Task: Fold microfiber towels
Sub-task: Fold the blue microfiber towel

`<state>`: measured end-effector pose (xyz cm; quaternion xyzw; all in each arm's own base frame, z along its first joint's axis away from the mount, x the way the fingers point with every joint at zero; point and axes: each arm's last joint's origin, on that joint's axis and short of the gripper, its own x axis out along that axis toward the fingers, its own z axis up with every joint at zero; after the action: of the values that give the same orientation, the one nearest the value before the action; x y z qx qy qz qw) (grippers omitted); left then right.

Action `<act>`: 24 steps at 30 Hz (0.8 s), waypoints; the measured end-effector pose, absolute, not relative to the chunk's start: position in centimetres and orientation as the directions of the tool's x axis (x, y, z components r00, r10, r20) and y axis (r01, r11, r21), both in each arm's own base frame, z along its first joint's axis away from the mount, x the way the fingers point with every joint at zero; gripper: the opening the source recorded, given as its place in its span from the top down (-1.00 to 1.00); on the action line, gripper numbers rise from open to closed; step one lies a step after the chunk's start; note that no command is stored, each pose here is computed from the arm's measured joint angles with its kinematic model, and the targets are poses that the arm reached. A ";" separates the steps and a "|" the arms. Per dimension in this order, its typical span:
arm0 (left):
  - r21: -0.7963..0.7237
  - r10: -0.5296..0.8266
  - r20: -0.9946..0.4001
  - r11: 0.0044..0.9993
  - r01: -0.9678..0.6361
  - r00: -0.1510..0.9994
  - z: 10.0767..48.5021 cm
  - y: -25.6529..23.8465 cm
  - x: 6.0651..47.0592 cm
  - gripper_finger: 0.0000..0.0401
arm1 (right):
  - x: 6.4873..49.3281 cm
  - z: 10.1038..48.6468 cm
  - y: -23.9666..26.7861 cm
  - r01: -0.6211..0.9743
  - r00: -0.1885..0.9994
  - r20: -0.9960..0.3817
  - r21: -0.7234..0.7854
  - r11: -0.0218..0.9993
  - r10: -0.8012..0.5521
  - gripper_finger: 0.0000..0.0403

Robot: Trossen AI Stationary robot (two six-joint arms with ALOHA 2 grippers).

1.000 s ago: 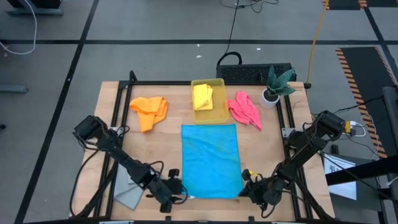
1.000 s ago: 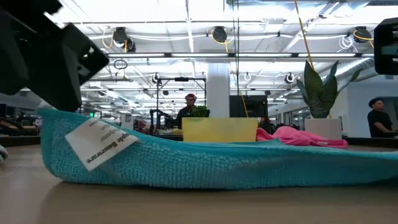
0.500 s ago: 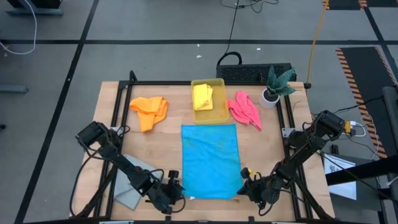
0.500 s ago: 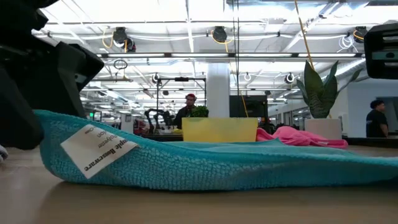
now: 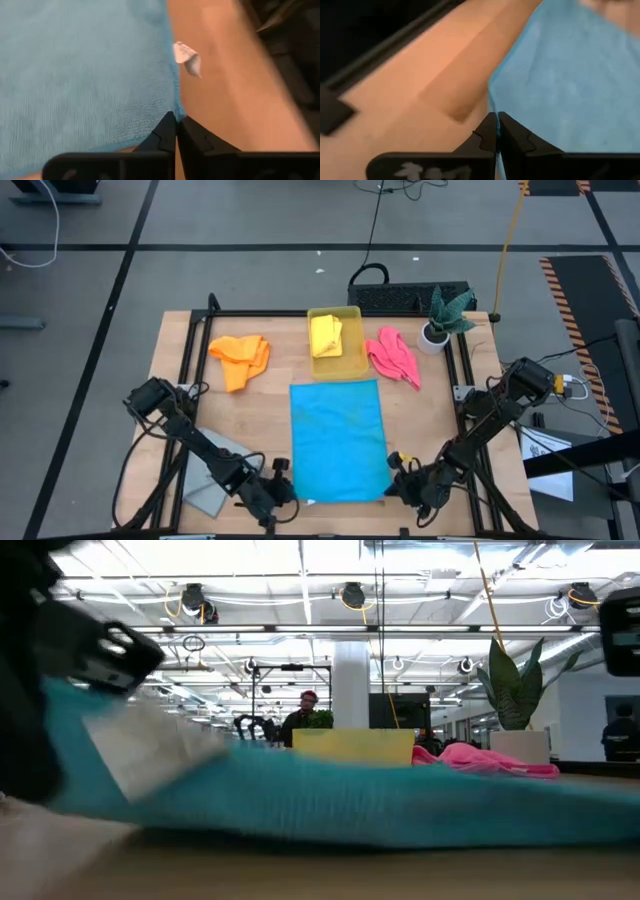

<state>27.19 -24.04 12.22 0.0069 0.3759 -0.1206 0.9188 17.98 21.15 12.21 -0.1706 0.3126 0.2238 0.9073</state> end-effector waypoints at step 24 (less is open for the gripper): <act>0.081 0.124 -0.554 0.992 -0.095 0.823 19.8 -23.4 23.0 0.95 | 20.7 18.4 18.5 -0.229 0.928 -0.328 -0.122 0.966 0.179 0.99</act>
<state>22.95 -23.40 19.83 0.0249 0.2920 0.0575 0.9544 20.66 18.47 18.37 -0.0795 0.1591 0.1043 0.9785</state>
